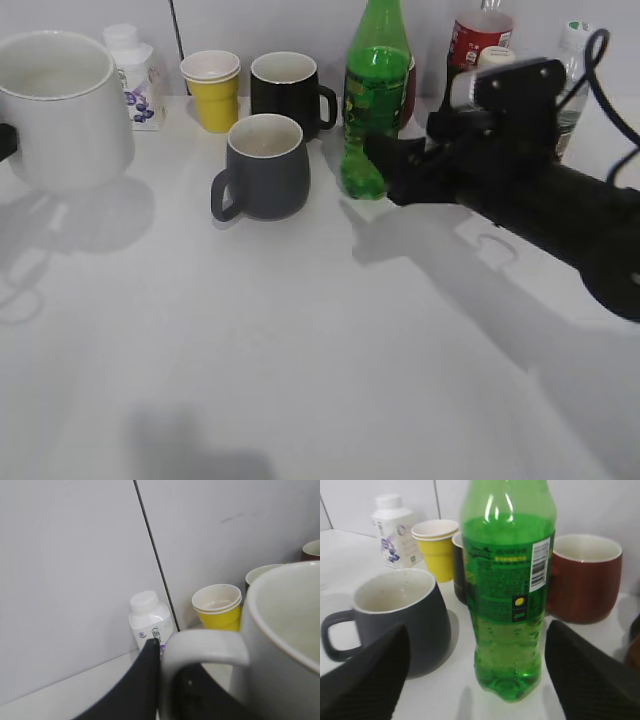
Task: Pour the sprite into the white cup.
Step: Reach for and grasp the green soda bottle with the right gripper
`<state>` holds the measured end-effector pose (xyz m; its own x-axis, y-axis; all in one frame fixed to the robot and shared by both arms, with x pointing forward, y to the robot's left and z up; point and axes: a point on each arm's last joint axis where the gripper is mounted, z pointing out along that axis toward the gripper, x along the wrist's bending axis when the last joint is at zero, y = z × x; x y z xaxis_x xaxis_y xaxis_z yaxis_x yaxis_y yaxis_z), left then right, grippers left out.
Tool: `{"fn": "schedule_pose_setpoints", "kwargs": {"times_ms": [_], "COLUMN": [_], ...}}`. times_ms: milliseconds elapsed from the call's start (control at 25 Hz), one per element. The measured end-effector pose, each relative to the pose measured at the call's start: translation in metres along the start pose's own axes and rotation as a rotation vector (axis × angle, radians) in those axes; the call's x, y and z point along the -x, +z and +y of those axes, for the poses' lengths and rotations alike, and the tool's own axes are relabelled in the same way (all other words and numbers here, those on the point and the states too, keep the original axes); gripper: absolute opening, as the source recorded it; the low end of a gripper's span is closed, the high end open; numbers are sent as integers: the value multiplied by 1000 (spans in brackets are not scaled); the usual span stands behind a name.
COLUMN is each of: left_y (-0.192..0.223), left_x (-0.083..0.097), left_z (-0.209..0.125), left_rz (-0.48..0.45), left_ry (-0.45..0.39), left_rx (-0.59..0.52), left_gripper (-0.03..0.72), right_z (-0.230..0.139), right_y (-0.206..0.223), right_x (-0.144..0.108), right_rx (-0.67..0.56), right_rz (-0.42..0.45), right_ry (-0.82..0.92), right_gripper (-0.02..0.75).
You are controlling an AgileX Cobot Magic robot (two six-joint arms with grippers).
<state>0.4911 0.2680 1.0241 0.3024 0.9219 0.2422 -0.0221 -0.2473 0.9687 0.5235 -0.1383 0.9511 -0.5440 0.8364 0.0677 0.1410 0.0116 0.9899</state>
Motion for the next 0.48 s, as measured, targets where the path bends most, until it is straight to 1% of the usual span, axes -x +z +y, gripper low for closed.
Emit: {"fn": "schedule_pose_setpoints", "kwargs": {"times_ms": [120,240,320,480], "left_y": [-1,-1,-1,0], "left_x": [0,0,1,6], "left_z": [2,0,-1,-2], "left_rz": [1,0,-10,-41], "left_ry": [3,5,18,36], "left_rx": [7,-12,-29,-39], "left_gripper": [43,43,43,43], "right_z": [4,11,16,14], "right_y": [20,38,51,73], "right_x": [3,6,8,11], "right_rx": [-46,-76,-87,-112], "right_rz": [-13,-37,-48,-55], "right_ry": [8,20,25,26], "right_gripper": [657,659,659,659]}}
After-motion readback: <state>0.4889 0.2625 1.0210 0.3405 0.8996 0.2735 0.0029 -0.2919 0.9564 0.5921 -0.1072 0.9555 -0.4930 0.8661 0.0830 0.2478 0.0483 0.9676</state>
